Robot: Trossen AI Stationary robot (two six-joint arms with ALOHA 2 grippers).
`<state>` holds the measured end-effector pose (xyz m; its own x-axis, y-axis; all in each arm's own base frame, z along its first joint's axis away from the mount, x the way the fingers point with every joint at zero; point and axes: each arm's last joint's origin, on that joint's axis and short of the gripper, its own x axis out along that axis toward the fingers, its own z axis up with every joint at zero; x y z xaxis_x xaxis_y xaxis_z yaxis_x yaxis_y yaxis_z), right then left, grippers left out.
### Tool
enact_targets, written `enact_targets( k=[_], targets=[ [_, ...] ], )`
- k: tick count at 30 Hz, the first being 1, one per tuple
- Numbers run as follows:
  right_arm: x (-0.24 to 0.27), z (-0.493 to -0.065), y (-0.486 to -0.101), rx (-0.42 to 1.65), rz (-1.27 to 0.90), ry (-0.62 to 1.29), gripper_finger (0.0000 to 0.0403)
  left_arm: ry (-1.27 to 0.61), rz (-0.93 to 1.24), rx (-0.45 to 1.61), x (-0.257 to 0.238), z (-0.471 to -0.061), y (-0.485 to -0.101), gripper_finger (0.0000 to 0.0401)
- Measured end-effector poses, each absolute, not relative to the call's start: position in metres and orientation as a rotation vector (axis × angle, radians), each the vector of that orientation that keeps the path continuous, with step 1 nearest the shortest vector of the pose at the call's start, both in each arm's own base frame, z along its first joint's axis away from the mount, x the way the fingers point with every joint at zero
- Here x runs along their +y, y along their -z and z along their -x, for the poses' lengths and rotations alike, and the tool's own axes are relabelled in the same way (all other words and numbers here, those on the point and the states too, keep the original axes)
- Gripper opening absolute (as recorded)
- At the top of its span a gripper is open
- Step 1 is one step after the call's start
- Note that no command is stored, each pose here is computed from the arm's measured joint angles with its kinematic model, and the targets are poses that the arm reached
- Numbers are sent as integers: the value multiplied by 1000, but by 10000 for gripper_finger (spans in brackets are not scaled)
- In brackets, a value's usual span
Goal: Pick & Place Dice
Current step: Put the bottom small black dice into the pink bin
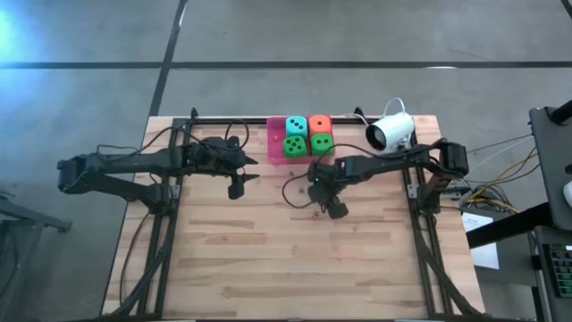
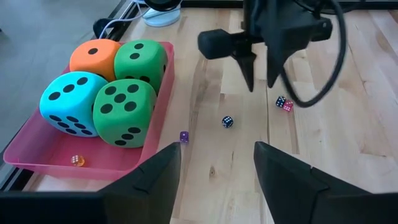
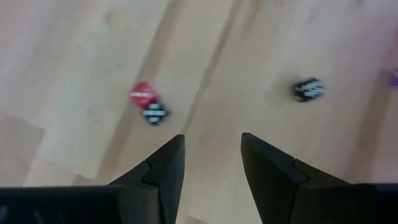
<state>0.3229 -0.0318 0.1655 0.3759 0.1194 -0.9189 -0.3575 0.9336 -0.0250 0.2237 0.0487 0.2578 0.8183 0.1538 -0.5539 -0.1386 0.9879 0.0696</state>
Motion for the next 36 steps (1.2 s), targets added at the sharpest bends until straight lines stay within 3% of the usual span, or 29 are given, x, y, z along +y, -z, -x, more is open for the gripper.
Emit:
enact_targets(
  k=[13, 36],
  targets=[
    [8, -321, -158, 1108, 394, -479, 154, -156, -30, 581, 49, -224, -259, 201],
    [3, -320, -141, 997, 481, -483, 139, -158, -23, 577, 49, -224, -259, 164]
  ],
)
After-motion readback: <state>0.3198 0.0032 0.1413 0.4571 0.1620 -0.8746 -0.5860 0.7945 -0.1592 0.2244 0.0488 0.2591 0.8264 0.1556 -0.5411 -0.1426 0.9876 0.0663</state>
